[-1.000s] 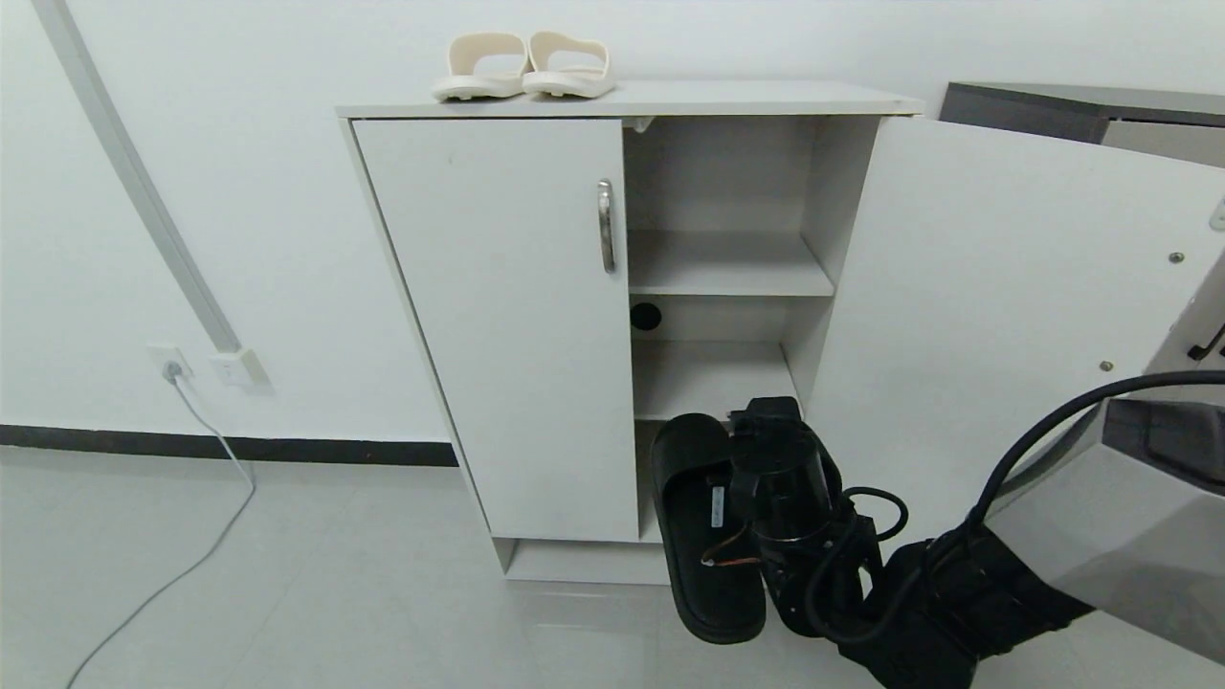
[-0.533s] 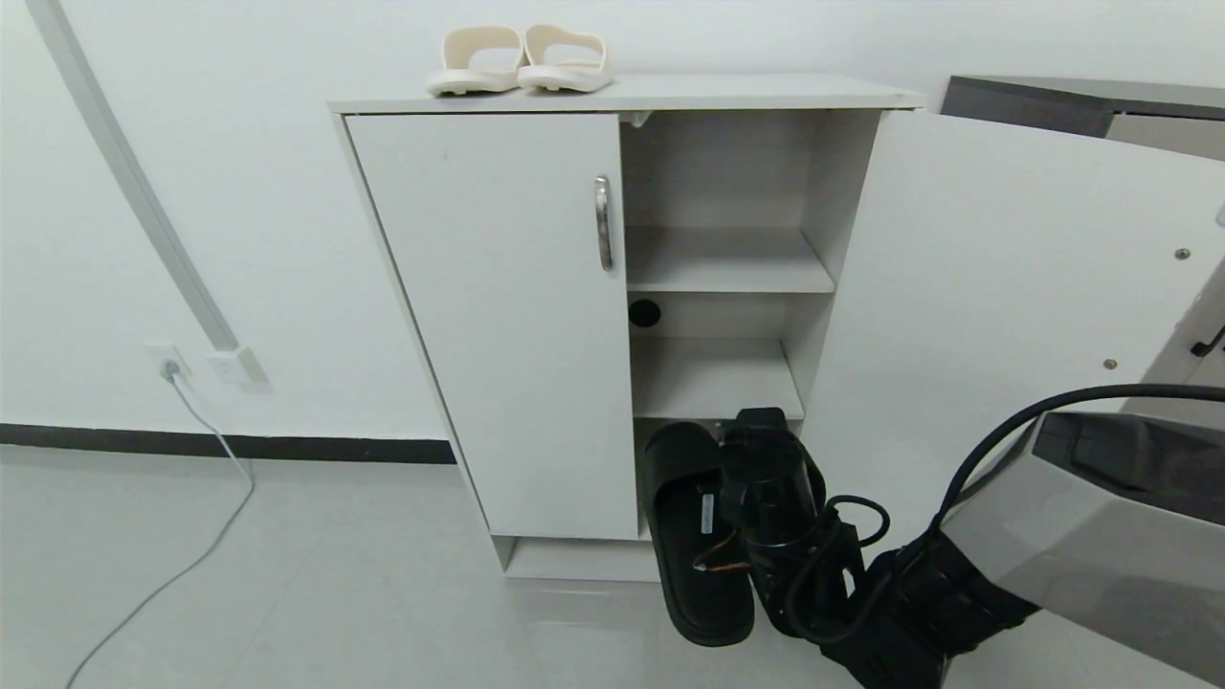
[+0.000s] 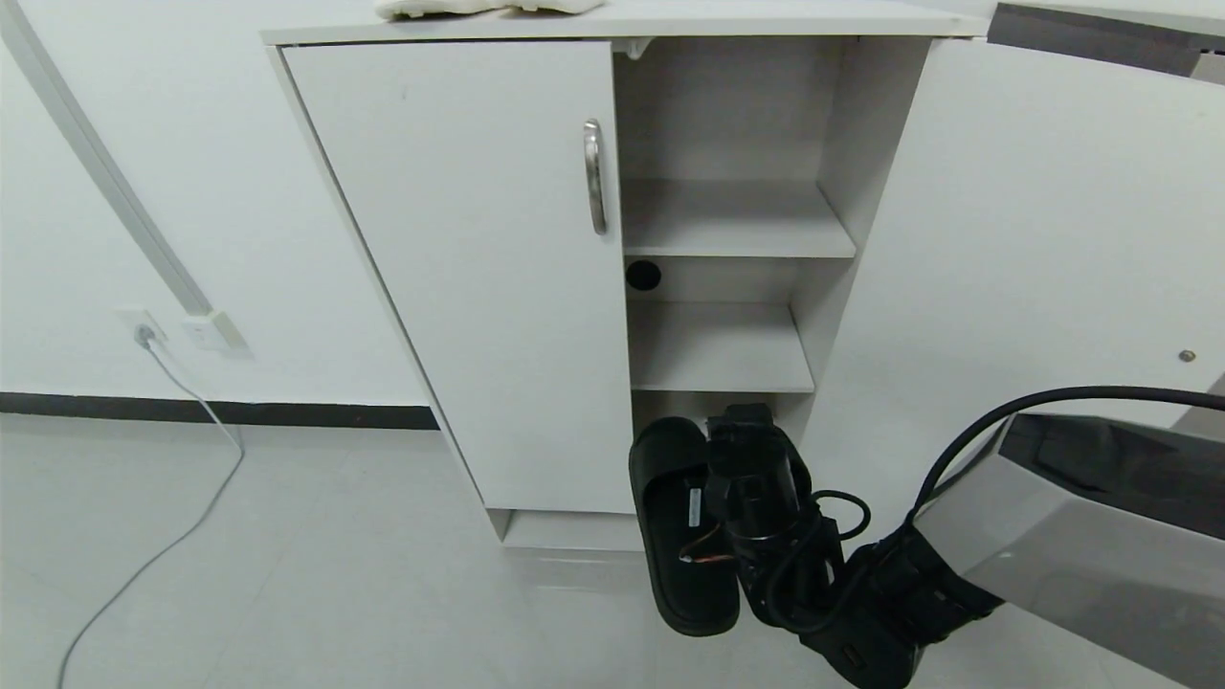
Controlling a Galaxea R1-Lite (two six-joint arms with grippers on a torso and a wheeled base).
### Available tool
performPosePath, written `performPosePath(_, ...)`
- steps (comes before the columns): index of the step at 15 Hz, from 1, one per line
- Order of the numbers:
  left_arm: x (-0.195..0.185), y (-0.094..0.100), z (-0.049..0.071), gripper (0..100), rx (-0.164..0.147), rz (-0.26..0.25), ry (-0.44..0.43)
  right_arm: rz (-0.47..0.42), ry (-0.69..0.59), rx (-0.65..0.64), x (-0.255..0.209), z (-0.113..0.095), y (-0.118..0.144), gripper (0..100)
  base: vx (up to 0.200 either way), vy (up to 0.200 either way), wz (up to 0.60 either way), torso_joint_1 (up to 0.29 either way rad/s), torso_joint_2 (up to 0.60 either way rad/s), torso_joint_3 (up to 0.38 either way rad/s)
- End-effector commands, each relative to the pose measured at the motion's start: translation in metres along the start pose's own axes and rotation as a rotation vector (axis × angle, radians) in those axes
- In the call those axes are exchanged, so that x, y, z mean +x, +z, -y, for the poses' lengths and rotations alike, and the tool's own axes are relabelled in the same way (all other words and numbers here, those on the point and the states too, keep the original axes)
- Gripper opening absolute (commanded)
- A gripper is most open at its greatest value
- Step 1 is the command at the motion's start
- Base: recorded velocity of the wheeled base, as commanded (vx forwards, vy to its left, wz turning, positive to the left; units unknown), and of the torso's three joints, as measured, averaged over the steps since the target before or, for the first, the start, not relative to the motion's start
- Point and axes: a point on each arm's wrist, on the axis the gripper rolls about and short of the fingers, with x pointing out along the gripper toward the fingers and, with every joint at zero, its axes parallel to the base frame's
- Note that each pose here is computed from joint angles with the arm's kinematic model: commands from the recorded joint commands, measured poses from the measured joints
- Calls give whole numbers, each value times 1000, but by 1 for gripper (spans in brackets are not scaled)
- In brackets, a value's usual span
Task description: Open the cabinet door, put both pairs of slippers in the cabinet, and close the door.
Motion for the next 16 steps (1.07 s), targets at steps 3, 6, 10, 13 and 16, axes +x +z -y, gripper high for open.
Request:
performPosePath(3,0,0,0,0,0,-1,1,47,5,4,-2,-2,9,0,0,0,0,4,-1,-196)
performPosePath(6,0,0,0,0,0,-2,1,166,-58,-18,3,8,21,0,0,0,0,4,2,-191)
performPosePath(10,0,0,0,0,0,-1,1,217,-110,-11,8,15,31,0,0,0,0,2,2,-25)
performPosePath(13,0,0,0,0,0,-1,1,216,-133,-10,10,19,31,0,0,0,0,0,0,0)
performPosePath(16,0,0,0,0,0,-2,1,218,-138,-9,11,20,32,0,133,0,0,-2,0,2)
